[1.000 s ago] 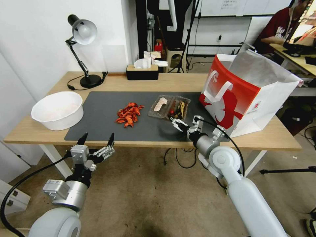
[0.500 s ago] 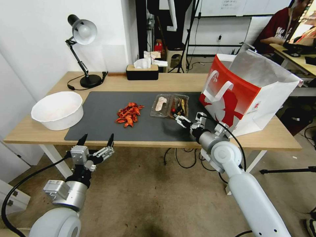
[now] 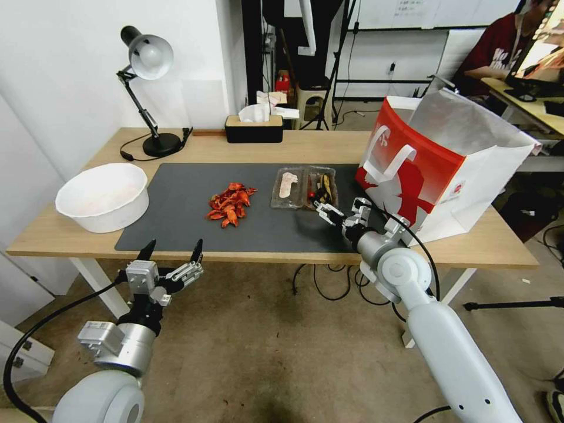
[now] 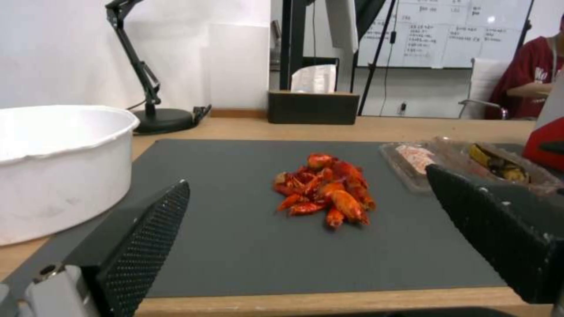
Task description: Close the disposable takeout box, then place it into the delivery bag.
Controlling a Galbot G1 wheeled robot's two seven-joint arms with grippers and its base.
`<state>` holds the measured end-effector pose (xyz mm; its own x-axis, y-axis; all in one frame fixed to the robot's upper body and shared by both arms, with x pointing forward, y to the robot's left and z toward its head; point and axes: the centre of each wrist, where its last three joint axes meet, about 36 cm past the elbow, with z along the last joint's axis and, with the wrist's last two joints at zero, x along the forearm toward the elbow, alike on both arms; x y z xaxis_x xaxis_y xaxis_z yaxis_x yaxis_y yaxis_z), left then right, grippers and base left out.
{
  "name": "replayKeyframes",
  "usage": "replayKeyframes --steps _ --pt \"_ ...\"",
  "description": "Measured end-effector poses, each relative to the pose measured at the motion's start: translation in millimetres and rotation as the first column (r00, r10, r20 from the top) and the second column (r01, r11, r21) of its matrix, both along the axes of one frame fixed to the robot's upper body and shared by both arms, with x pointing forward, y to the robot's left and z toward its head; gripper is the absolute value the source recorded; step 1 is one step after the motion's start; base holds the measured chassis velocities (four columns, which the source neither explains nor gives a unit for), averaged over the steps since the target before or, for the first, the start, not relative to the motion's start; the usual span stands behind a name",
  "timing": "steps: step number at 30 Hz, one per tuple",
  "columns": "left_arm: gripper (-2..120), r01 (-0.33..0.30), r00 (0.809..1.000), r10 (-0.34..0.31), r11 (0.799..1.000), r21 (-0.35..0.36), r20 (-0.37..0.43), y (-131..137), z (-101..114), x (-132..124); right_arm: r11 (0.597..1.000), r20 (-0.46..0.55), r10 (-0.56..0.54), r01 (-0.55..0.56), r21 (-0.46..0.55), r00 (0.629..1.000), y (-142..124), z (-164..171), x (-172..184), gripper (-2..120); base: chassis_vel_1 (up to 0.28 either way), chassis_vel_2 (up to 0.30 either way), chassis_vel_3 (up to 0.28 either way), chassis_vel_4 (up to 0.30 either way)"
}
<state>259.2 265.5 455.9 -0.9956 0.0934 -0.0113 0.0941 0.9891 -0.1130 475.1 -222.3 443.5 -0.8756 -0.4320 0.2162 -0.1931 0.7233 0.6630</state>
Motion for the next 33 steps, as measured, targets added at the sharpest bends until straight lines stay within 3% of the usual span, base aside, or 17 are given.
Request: replayKeyframes --steps 7,13,16,18,20,21,23,24,26,27,28,30,33 --pt "100 0.005 1.000 -0.005 1.000 0.002 0.008 -0.2 4.4 0.3 0.999 0.002 0.042 -0.042 -0.004 0.999 3.4 9.2 -23.9 100 0.000 0.000 0.000 0.000" --pt "100 0.017 1.000 -0.017 1.000 0.003 0.020 -2.2 11.8 1.0 0.995 0.002 0.100 -0.100 -0.004 0.995 2.1 35.8 -81.5 100 0.000 0.000 0.000 0.000" --pt "100 0.023 0.999 -0.023 1.000 0.003 0.024 -3.2 14.2 0.7 0.993 0.031 0.117 -0.116 -0.019 0.993 0.1 42.5 -102.2 100 0.000 0.000 0.000 0.000" --pt "100 0.029 0.999 -0.029 1.000 0.002 0.028 -3.9 16.7 0.6 0.990 0.113 0.140 -0.136 -0.045 0.984 -1.8 53.3 -120.7 100 0.000 0.000 0.000 0.000" --pt "100 0.040 0.999 -0.040 0.999 0.000 0.035 -4.4 21.4 0.7 0.986 0.259 0.164 -0.152 -0.066 0.952 -5.5 74.7 -144.7 100 0.000 0.000 0.000 0.000" --pt "100 0.040 0.999 -0.040 0.999 0.000 0.035 -4.4 21.4 0.7 0.986 0.259 0.164 -0.152 -0.066 0.952 -5.5 74.7 -144.7 100 0.000 0.000 0.000 0.000" --pt "100 0.050 0.998 -0.050 0.999 -0.003 0.041 -4.8 25.8 0.5 0.980 0.389 0.191 -0.154 -0.124 0.901 -10.5 84.4 -161.2 100 0.000 0.000 0.000 0.000" --pt "100 0.050 0.998 -0.050 0.999 -0.003 0.041 -4.8 25.8 0.5 0.980 0.389 0.191 -0.154 -0.124 0.901 -10.5 84.4 -161.2 100 0.000 0.000 0.000 0.000" --pt "100 0.062 0.997 -0.061 0.998 -0.009 0.047 -5.3 30.1 -0.3 0.968 0.499 0.226 -0.137 -0.209 0.837 -18.8 83.8 -174.4 100 0.000 0.000 0.000 0.000" --pt "100 0.062 0.997 -0.061 0.998 -0.009 0.047 -5.3 30.1 -0.3 0.968 0.499 0.226 -0.137 -0.209 0.837 -18.8 83.8 -174.4 100 0.000 0.000 0.000 0.000" --pt "100 0.068 0.997 -0.067 0.998 -0.014 0.049 -5.8 32.1 -1.4 0.961 0.549 0.241 -0.116 -0.252 0.800 -22.8 80.7 -182.7 100 0.000 0.000 0.000 0.000" --pt "100 0.078 0.996 -0.076 0.997 -0.027 0.050 -7.4 35.3 -3.1 0.949 0.597 0.247 -0.066 -0.308 0.763 -26.6 71.0 -194.6 100 0.000 0.000 0.000 0.000" --pt "100 0.093 0.995 -0.090 0.995 -0.046 0.051 -10.3 39.6 -4.2 0.939 0.622 0.234 -0.007 -0.345 0.747 -29.5 56.7 -205.8 100 0.000 0.000 0.000 0.000"
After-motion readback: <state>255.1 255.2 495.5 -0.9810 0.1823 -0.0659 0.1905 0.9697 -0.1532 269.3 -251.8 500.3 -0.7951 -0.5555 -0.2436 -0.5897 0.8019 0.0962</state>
